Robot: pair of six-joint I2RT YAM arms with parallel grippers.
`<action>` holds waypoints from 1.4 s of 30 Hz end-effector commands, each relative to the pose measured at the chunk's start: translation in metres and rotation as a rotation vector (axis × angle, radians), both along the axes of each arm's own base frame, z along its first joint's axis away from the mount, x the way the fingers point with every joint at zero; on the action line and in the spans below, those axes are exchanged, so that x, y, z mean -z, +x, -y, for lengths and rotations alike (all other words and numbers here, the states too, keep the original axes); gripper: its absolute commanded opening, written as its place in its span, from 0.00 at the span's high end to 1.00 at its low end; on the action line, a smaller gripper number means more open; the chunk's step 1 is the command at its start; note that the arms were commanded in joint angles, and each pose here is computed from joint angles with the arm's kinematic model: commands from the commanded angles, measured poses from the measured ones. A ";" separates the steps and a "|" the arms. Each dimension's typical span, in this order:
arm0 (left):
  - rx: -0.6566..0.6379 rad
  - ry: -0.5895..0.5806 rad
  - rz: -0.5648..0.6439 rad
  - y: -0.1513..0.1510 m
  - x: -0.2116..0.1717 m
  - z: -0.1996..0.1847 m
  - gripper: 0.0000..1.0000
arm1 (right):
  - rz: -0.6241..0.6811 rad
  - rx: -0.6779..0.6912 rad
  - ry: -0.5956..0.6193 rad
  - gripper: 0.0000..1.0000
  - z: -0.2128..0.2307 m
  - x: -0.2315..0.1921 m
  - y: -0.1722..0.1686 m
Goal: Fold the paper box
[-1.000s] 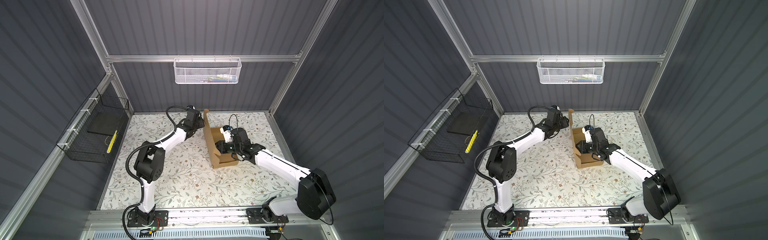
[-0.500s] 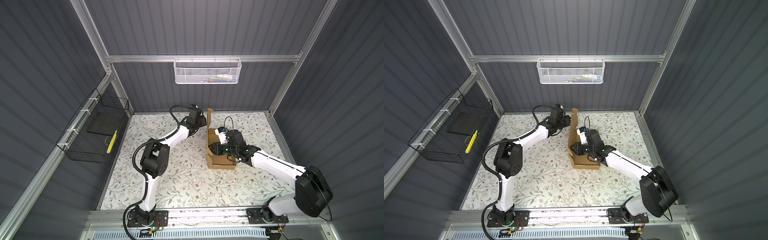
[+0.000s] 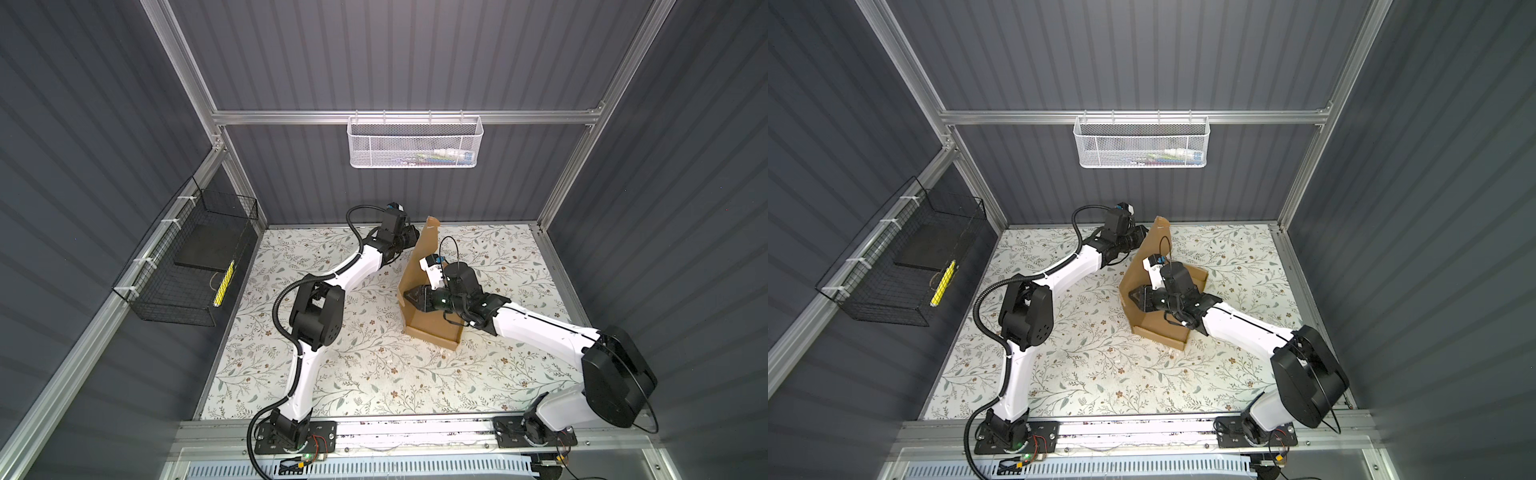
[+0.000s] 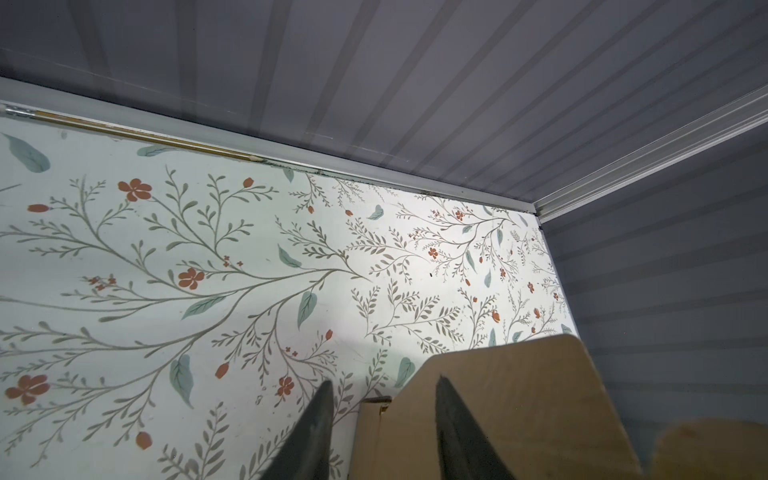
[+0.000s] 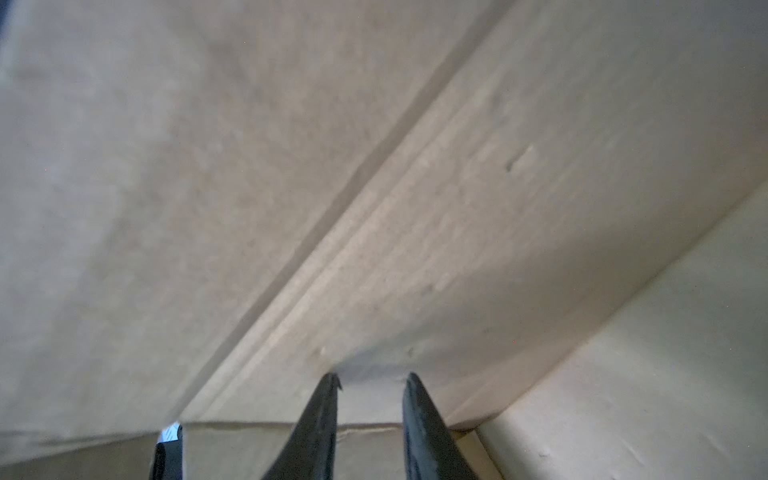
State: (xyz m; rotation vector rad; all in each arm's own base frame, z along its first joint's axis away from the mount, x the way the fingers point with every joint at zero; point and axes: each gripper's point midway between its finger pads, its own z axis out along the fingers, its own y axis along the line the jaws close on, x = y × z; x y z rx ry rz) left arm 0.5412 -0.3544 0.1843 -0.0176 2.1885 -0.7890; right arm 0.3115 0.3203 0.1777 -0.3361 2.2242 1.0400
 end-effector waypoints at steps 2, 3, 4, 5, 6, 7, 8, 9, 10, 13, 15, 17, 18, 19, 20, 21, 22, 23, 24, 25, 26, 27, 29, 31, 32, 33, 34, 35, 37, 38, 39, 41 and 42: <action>0.071 -0.030 -0.017 0.003 -0.002 0.015 0.60 | 0.034 0.004 0.044 0.70 -0.014 -0.011 0.004; 0.084 -0.036 -0.020 0.003 -0.001 0.017 0.60 | 0.037 0.001 0.044 0.70 -0.017 -0.011 0.004; 0.101 -0.043 -0.024 0.001 0.000 0.021 0.60 | 0.041 -0.002 0.044 0.70 -0.020 -0.011 0.004; 0.109 -0.045 -0.025 0.001 -0.001 0.023 0.60 | 0.046 -0.004 0.045 0.70 -0.022 -0.012 0.005; 0.119 -0.046 -0.026 0.001 -0.001 0.025 0.60 | 0.051 -0.006 0.048 0.70 -0.024 -0.012 0.005; 0.127 -0.045 -0.027 0.000 0.000 0.026 0.60 | 0.057 -0.006 0.052 0.70 -0.027 -0.013 0.007; 0.136 -0.045 -0.025 -0.001 -0.001 0.028 0.60 | 0.060 -0.005 0.055 0.70 -0.028 -0.013 0.008; 0.140 -0.043 -0.026 -0.001 -0.001 0.028 0.60 | 0.064 -0.003 0.057 0.69 -0.029 -0.013 0.009; 0.147 -0.039 -0.027 -0.002 0.000 0.029 0.60 | 0.069 -0.003 0.059 0.69 -0.031 -0.014 0.011; 0.173 -0.028 -0.030 -0.007 -0.001 0.033 0.60 | 0.072 -0.003 0.057 0.69 -0.036 -0.012 0.017; 0.179 -0.018 -0.029 -0.009 -0.003 0.033 0.60 | 0.084 0.000 0.061 0.69 -0.038 -0.014 0.021; 0.183 -0.012 -0.027 -0.011 -0.005 0.032 0.60 | 0.099 0.013 0.048 0.68 -0.036 -0.015 0.023; 0.185 -0.006 -0.022 -0.013 -0.007 0.030 0.60 | 0.109 0.019 0.038 0.68 -0.034 -0.017 0.024; 0.187 0.000 -0.021 -0.015 -0.009 0.028 0.59 | 0.120 0.024 0.028 0.68 -0.031 -0.018 0.024; 0.189 0.006 -0.017 -0.016 -0.012 0.027 0.59 | 0.126 0.030 0.019 0.68 -0.028 -0.019 0.023; 0.190 0.017 -0.015 -0.018 -0.014 0.025 0.58 | 0.134 0.035 0.006 0.67 -0.024 -0.020 0.022; 0.191 0.032 -0.011 -0.019 -0.018 0.021 0.58 | 0.142 0.042 -0.006 0.67 -0.020 -0.022 0.021; 0.194 0.046 -0.008 -0.021 -0.021 0.019 0.57 | 0.149 0.044 -0.019 0.67 -0.016 -0.022 0.019; 0.193 0.059 -0.008 -0.023 -0.023 0.016 0.57 | 0.153 0.047 -0.029 0.67 -0.012 -0.022 0.017; 0.193 0.072 -0.007 -0.024 -0.026 0.011 0.57 | 0.157 0.047 -0.042 0.67 -0.009 -0.023 0.014; 0.195 0.087 -0.007 -0.027 -0.028 0.009 0.56 | 0.161 0.047 -0.053 0.66 -0.005 -0.023 0.012; 0.192 0.099 -0.006 -0.028 -0.030 0.005 0.56 | 0.164 0.053 -0.064 0.66 -0.001 -0.022 0.010; 0.189 0.122 0.000 -0.032 -0.035 -0.003 0.56 | 0.167 0.057 -0.082 0.66 0.006 -0.022 0.006; 0.181 0.135 0.010 -0.034 -0.043 -0.012 0.56 | 0.161 0.064 -0.098 0.65 0.013 -0.019 0.002; 0.177 0.142 0.015 -0.036 -0.046 -0.016 0.56 | 0.156 0.069 -0.108 0.65 0.017 -0.017 0.000; 0.175 0.146 0.022 -0.036 -0.051 -0.019 0.56 | 0.153 0.070 -0.115 0.65 0.019 -0.015 -0.001; 0.171 0.152 0.030 -0.036 -0.056 -0.024 0.56 | 0.149 0.073 -0.122 0.65 0.022 -0.013 -0.003; 0.170 0.156 0.040 -0.037 -0.062 -0.028 0.56 | 0.147 0.077 -0.128 0.65 0.025 -0.012 -0.005; 0.180 0.160 0.056 -0.039 -0.073 -0.033 0.55 | 0.143 0.089 -0.137 0.65 0.031 -0.009 -0.008; 0.191 0.162 0.066 -0.040 -0.079 -0.034 0.55 | 0.143 0.093 -0.142 0.65 0.033 -0.009 -0.009; 0.202 0.166 0.071 -0.042 -0.083 -0.034 0.55 | 0.141 0.100 -0.148 0.65 0.037 -0.007 -0.010; 0.227 0.173 0.083 -0.046 -0.092 -0.035 0.55 | 0.141 0.116 -0.154 0.65 0.044 -0.007 -0.011; 0.236 0.176 0.087 -0.048 -0.096 -0.035 0.55 | 0.140 0.123 -0.156 0.65 0.047 -0.007 -0.011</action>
